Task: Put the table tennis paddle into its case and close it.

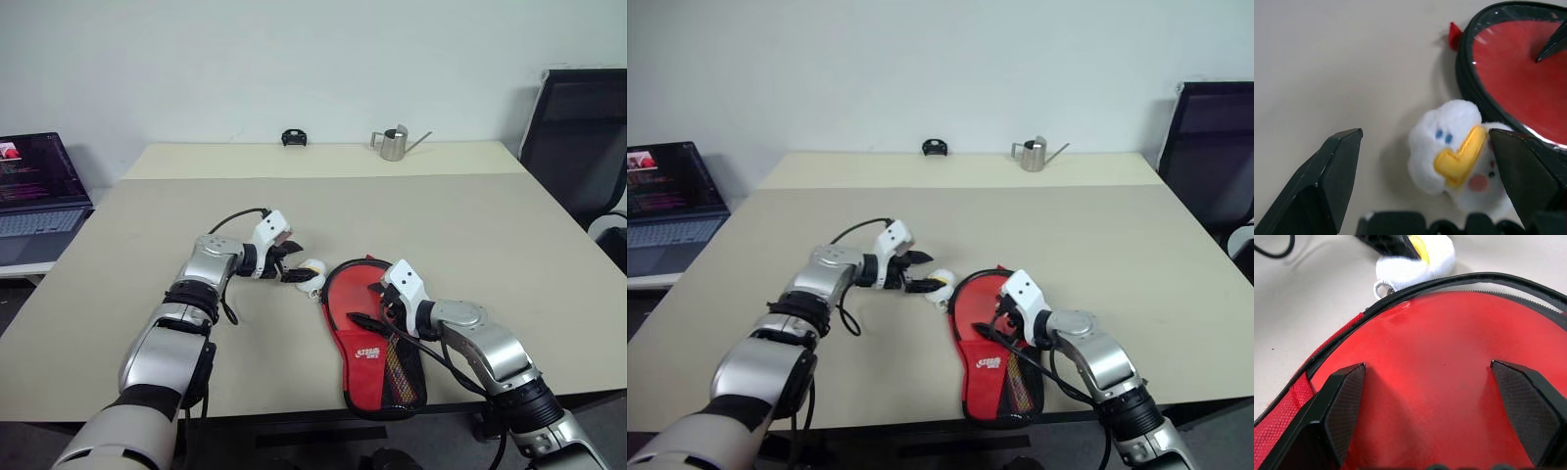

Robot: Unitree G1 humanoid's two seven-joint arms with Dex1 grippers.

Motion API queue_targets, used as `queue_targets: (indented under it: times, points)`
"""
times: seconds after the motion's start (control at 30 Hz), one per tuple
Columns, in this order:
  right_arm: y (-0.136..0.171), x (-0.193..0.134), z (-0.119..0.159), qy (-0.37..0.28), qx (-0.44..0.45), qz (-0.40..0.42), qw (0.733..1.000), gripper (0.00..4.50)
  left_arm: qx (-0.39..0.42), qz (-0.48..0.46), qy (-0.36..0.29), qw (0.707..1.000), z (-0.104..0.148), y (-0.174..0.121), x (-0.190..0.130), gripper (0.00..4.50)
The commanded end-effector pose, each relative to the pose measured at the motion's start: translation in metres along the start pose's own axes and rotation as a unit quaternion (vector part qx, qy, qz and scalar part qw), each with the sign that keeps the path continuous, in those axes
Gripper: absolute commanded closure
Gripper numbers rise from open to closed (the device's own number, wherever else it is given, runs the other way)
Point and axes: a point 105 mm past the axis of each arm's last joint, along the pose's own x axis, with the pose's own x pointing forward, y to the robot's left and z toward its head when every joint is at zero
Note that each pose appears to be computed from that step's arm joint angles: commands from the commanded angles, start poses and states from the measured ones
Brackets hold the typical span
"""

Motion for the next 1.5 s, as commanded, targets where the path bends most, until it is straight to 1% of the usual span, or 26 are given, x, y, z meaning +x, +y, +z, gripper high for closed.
queue_targets:
  times: [0.03, 0.13, 0.23, 0.33, 0.43, 0.47, 0.6, 0.67, 0.73, 0.8, 0.87, 1.5]
  points:
    - [0.008, 0.005, -0.021, 0.040, 0.025, 0.013, 0.999, 0.02, 0.014, -0.028, 0.005, 1.000, 0.002, -0.008, 0.005, 0.00]
    - [0.010, 0.005, -0.022, 0.040, 0.026, 0.013, 0.999, 0.02, 0.016, -0.059, 0.025, 0.998, -0.007, -0.016, 0.008, 0.00]
    - [0.010, 0.004, -0.023, 0.040, 0.027, 0.012, 0.999, 0.02, 0.016, -0.062, 0.049, 0.997, -0.017, -0.017, 0.006, 0.00]
    - [0.010, 0.005, -0.023, 0.040, 0.029, 0.010, 0.999, 0.02, 0.009, -0.054, 0.054, 0.997, -0.021, -0.016, 0.006, 0.00]
    - [0.009, 0.005, -0.022, 0.038, 0.030, 0.006, 0.999, 0.00, 0.004, -0.047, 0.053, 0.997, -0.023, -0.016, 0.008, 0.60]
    - [0.009, 0.006, -0.022, 0.037, 0.031, 0.005, 0.999, 0.00, 0.003, -0.047, 0.055, 0.997, -0.025, -0.017, 0.008, 0.89]
    - [0.008, 0.006, -0.020, 0.031, 0.033, -0.004, 0.999, 0.00, -0.005, -0.054, 0.049, 0.997, -0.028, -0.020, 0.010, 2.35]
    - [0.006, 0.006, -0.019, 0.027, 0.028, -0.013, 0.999, 0.00, -0.010, -0.057, 0.040, 0.998, -0.027, -0.022, 0.011, 2.95]
    - [0.005, 0.005, -0.018, 0.026, 0.025, -0.016, 0.999, 0.00, -0.012, -0.058, 0.037, 0.998, -0.026, -0.022, 0.011, 3.51]
    - [0.005, 0.005, -0.018, 0.026, 0.025, -0.016, 0.999, 0.00, -0.012, -0.058, 0.037, 0.998, -0.026, -0.022, 0.011, 3.87]
    - [0.005, 0.005, -0.018, 0.026, 0.025, -0.017, 0.999, 0.00, -0.012, -0.058, 0.037, 0.998, -0.026, -0.022, 0.011, 3.94]
    - [0.005, 0.005, -0.018, 0.026, 0.025, -0.017, 0.999, 0.00, -0.012, -0.058, 0.037, 0.998, -0.026, -0.022, 0.011, 3.94]
